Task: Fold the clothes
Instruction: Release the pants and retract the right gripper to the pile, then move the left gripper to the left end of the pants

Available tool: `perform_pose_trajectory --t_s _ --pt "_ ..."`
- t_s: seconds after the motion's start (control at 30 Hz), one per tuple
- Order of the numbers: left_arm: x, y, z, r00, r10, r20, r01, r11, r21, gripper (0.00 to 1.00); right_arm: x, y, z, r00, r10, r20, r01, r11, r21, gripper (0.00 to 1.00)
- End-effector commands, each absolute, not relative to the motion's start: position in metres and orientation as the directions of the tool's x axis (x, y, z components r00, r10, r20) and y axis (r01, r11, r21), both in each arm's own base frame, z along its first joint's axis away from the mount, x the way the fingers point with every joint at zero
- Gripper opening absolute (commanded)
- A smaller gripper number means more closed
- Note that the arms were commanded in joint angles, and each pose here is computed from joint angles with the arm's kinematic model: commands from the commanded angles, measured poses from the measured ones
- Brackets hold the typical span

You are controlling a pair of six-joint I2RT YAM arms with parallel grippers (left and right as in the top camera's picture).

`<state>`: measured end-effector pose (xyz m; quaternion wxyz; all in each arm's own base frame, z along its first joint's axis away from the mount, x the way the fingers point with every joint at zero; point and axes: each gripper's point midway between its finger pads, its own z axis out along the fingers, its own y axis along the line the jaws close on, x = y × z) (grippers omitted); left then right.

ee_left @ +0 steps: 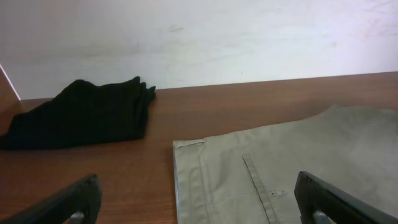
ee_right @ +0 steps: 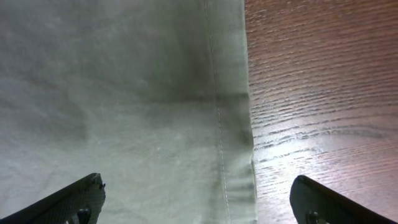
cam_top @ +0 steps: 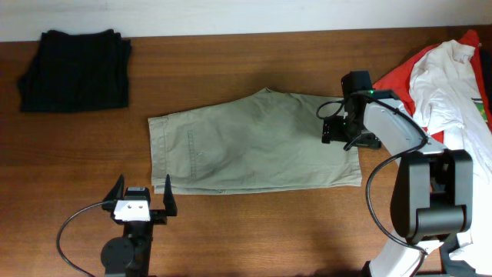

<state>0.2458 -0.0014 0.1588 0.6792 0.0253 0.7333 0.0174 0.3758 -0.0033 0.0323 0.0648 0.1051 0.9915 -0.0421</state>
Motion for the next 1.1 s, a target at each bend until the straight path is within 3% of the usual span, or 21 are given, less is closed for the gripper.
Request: perform_pose_trajectory --t_s 0.0,0.27,0.7,0.9,1.07 --pt "0.246 0.001 0.156 -0.081 0.073 -0.994 0.004 0.997 0.072 0.99 0.400 -0.020 0.056 -0.940 0.265 -0.214 0.284 0.957 -0.063 0.99" --pt "0.246 0.001 0.156 -0.081 0.073 -0.994 0.004 0.997 0.072 0.99 0.438 -0.102 0.111 -0.824 0.425 -0.375 0.462 0.887 -0.009 0.99" --pt "0.246 -0.001 0.158 -0.073 0.072 -0.995 0.012 0.997 0.072 0.99 0.433 -0.146 0.114 -0.766 0.501 -0.403 0.546 0.838 0.005 0.99" --pt "0.243 -0.029 0.199 0.105 0.072 -0.992 0.162 0.983 0.088 0.99 0.433 -0.146 0.114 -0.766 0.501 -0.403 0.546 0.838 0.005 0.99" --pt "0.236 -0.029 0.244 0.217 0.062 -0.974 0.153 0.983 0.097 0.99 0.433 -0.146 0.114 -0.766 0.501 -0.403 0.546 0.838 0.005 0.99"
